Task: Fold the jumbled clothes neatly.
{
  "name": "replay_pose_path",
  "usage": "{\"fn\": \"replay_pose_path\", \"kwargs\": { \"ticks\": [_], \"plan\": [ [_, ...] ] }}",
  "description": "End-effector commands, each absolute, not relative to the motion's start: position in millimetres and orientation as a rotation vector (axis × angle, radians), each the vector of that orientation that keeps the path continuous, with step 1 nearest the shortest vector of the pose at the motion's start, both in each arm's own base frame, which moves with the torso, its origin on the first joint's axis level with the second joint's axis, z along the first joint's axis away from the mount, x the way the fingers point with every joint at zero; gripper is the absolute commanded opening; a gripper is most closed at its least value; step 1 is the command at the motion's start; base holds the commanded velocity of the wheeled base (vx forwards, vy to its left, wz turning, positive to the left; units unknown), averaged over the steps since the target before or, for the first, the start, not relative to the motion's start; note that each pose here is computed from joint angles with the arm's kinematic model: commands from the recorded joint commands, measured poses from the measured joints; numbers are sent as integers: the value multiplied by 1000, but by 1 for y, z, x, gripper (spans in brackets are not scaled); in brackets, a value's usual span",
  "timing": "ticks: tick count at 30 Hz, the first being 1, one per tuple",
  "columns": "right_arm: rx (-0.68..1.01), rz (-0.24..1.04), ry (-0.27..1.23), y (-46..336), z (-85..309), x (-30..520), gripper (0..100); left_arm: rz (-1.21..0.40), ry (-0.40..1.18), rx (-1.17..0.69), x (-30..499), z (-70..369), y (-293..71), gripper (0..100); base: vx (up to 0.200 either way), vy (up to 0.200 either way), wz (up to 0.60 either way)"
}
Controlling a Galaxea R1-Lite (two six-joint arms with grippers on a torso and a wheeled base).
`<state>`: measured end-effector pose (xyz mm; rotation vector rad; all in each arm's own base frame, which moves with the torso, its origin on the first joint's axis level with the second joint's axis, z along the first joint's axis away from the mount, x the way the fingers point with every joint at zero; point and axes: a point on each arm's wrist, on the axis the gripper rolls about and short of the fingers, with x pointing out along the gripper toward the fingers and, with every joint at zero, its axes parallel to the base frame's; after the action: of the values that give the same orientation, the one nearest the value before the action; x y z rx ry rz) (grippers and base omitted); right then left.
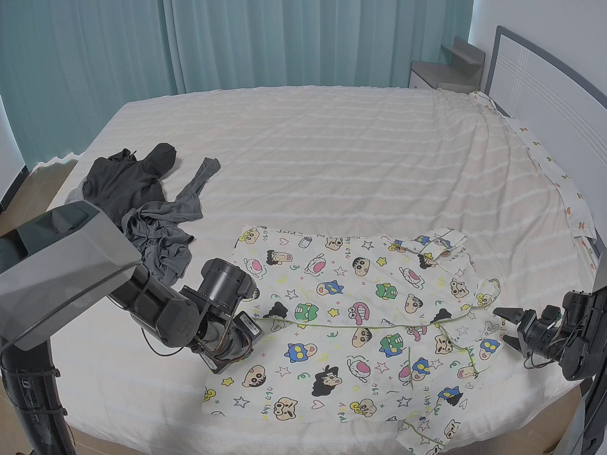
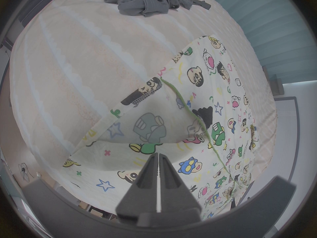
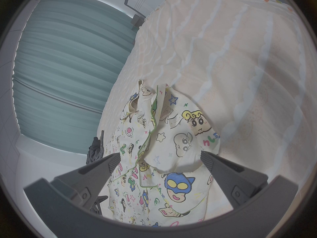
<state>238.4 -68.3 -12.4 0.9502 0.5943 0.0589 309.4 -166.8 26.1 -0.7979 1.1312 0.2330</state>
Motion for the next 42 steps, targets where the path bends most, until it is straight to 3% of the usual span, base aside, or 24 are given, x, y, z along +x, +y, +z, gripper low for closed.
{"fn": "replay_pose_path", "kwargs": {
  "ticks": [1,13,14,42],
  "plan": [
    [945,64,582,-69,-11,239,100,216,1113,-809,308,35,-167,0,0,0,0],
    [944,64,581,-69,-11,239,100,268,1106,-768,312,20,-164,0,0,0,0],
    [944,64,581,-69,-11,239,100,268,1105,-770,313,20,-164,100,0,0,0],
    [943,65,578,-69,-11,240,100,308,1180,-691,316,10,-184,100,0,0,0]
  ]
}}
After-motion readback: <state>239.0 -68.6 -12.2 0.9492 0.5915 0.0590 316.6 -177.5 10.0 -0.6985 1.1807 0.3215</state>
